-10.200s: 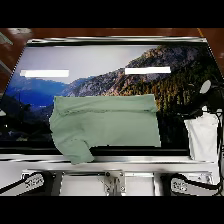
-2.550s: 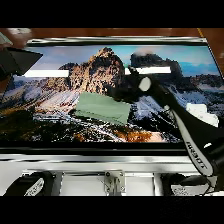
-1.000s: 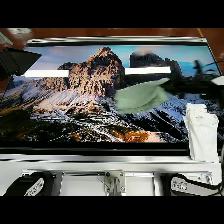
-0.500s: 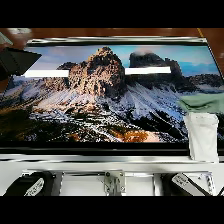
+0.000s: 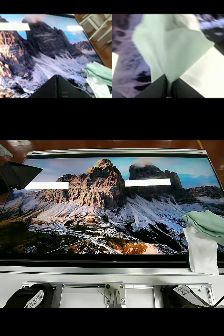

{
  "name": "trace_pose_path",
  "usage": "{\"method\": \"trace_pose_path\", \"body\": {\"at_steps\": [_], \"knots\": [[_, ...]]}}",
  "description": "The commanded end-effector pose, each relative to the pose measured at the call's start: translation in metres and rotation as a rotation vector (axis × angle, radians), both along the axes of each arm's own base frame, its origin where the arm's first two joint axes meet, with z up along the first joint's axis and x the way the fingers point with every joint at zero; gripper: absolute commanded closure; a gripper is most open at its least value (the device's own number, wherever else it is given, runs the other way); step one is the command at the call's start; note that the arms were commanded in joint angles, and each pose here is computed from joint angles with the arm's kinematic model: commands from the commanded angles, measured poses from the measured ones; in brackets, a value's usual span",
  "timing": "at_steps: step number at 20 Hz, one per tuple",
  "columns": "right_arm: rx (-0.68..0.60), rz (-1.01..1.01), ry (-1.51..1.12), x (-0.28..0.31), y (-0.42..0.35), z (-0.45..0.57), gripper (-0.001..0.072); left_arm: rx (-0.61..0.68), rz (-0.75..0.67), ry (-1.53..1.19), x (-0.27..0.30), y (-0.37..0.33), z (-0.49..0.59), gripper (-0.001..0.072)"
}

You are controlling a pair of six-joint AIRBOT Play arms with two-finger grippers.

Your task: Fold the shirts.

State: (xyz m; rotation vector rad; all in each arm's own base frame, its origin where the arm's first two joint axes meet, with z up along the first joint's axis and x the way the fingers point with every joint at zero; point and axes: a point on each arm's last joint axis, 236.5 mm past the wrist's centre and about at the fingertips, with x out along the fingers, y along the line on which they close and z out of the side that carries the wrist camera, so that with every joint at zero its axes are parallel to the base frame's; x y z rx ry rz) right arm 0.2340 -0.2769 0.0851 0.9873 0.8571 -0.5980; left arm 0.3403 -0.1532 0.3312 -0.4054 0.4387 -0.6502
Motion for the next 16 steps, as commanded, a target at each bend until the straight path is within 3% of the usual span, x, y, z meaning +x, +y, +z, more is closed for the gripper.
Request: {"method": "trace_pose_path", "body": {"at_steps": [1,8,9,10,11,12,14,16], "knots": [[0.088,-0.047,0.134,-0.037,0.012,-0.043,0.0648,0.004,-0.009,0.008,-0.002,-0.001,-0.002,0.0666],[0.286,-0.044,0.33,-0.084,0.069,-0.127,0.0647,0.004,-0.008,0.008,-0.002,-0.001,-0.002,0.0666],[0.3,-0.064,0.333,-0.084,0.071,-0.13,0.0607,0.004,-0.008,0.008,-0.002,-0.001,-0.002,0.0666],[0.303,-0.072,0.333,-0.084,0.07,-0.13,0.0428,0.005,-0.008,0.007,-0.002,-0.001,-0.002,0.0666],[0.306,-0.058,0.33,-0.084,0.073,-0.129,0.0187,0.005,-0.008,0.007,-0.002,-0.001,-0.002,0.0666],[0.305,-0.02,0.328,-0.084,0.076,-0.125,0.0129,0.005,-0.007,0.009,-0.001,-0.001,-0.003,0.0666],[0.273,-0.003,0.332,-0.085,0.07,-0.106,0.013,0.003,-0.005,0.021,0.004,-0.001,-0.007,0.0667],[0.157,-0.051,0.245,-0.066,0.042,-0.064,0.0134,0.016,-0.007,0.047,0.012,-0.001,-0.018,0.0667]]}}
